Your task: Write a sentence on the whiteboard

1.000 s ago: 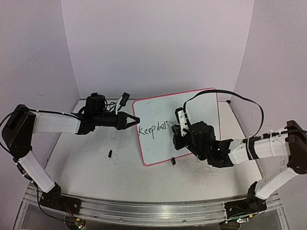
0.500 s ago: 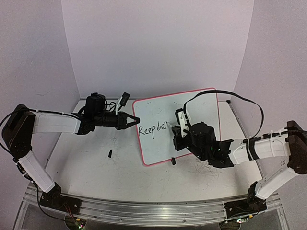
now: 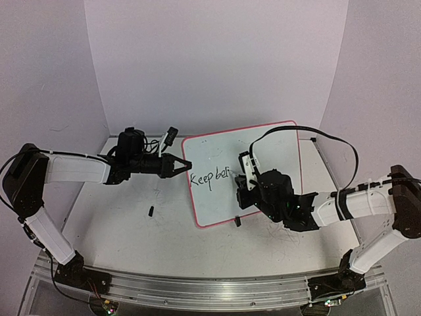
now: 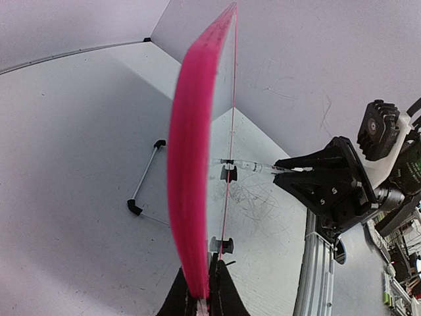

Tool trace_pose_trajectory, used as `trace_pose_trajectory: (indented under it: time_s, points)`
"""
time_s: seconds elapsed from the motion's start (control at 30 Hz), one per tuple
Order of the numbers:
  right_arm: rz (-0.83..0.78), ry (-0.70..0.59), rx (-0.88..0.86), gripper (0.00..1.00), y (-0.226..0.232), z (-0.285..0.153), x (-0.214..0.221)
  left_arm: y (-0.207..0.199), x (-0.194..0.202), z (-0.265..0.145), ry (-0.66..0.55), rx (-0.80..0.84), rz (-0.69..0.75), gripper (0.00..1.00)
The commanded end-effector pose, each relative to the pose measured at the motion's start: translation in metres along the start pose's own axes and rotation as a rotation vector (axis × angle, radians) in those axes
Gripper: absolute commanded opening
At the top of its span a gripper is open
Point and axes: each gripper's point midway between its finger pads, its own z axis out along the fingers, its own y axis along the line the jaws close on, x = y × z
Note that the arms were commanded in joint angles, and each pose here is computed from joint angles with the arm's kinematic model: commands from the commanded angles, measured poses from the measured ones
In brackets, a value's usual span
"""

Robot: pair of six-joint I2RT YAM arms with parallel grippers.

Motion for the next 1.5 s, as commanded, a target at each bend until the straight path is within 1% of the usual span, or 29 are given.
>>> trace_pose_trajectory:
  time_s: [0.0,0.73,0.83,1.07,1.23,1.47]
  points:
    - [0.014,0.02,0.032,0.0,-0.006,0.001,0.002,-0.004,-0.012,0.0,-0.015,-0.031,0.082,0.0]
    - [0.029,0.071,0.011,0.0,-0.002,-0.01,0.024,-0.005,-0.011,0.001,-0.013,-0.032,0.085,0.0]
    - [0.036,0.055,0.012,0.0,-0.002,-0.011,0.017,-0.005,-0.011,0.001,-0.012,-0.033,0.086,0.0]
    - [0.076,-0.044,-0.022,0.0,-0.004,-0.025,-0.021,-0.004,-0.011,0.001,-0.011,-0.038,0.088,0.0]
    - [0.036,-0.051,-0.017,0.0,-0.007,-0.023,-0.018,-0.004,-0.011,0.001,-0.01,-0.038,0.091,0.0]
    - [0.035,-0.05,-0.02,0.0,-0.004,-0.019,-0.011,-0.004,-0.01,0.001,-0.008,-0.043,0.094,0.0]
